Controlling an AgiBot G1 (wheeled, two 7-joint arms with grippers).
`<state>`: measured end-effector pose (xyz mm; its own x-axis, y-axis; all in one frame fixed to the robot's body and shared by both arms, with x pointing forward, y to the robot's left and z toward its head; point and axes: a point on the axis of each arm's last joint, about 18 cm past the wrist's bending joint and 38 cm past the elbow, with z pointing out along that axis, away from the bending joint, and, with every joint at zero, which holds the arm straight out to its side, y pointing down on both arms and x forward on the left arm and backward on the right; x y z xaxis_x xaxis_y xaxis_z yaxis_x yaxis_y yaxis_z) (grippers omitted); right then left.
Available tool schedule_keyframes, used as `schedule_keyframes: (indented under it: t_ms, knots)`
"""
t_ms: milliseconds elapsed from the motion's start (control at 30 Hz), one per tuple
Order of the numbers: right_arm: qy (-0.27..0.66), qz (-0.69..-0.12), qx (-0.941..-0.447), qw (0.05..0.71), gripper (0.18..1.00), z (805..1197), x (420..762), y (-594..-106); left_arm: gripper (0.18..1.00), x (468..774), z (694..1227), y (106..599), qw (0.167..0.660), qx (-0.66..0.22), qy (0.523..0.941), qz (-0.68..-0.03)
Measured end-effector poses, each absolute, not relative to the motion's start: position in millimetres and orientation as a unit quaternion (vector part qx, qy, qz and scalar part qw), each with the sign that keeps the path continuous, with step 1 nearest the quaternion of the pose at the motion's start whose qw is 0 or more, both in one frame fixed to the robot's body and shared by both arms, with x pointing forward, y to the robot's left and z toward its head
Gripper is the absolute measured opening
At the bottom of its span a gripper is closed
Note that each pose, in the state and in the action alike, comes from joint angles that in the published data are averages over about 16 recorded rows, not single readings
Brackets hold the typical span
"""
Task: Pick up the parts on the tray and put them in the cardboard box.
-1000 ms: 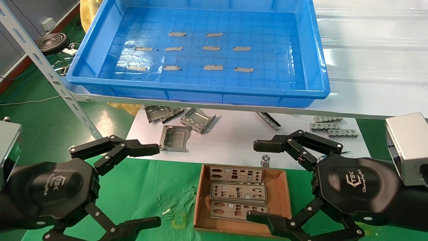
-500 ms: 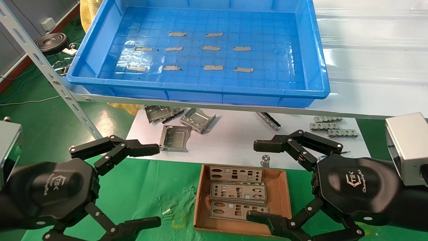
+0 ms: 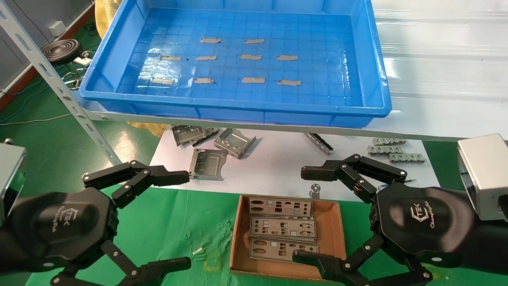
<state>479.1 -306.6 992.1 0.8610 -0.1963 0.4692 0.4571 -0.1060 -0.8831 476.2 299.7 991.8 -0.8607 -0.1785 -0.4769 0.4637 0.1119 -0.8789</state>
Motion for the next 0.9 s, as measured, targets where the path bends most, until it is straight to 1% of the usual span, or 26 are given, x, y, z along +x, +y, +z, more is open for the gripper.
schedule_keyframes:
  t_ms: [900]
  knots:
    - [-0.093,-0.247,-0.702,0.662,1.001,992.1,479.1,-306.6,1.001,476.2,991.8,299.7,0.244,0.101,0.705,-0.659]
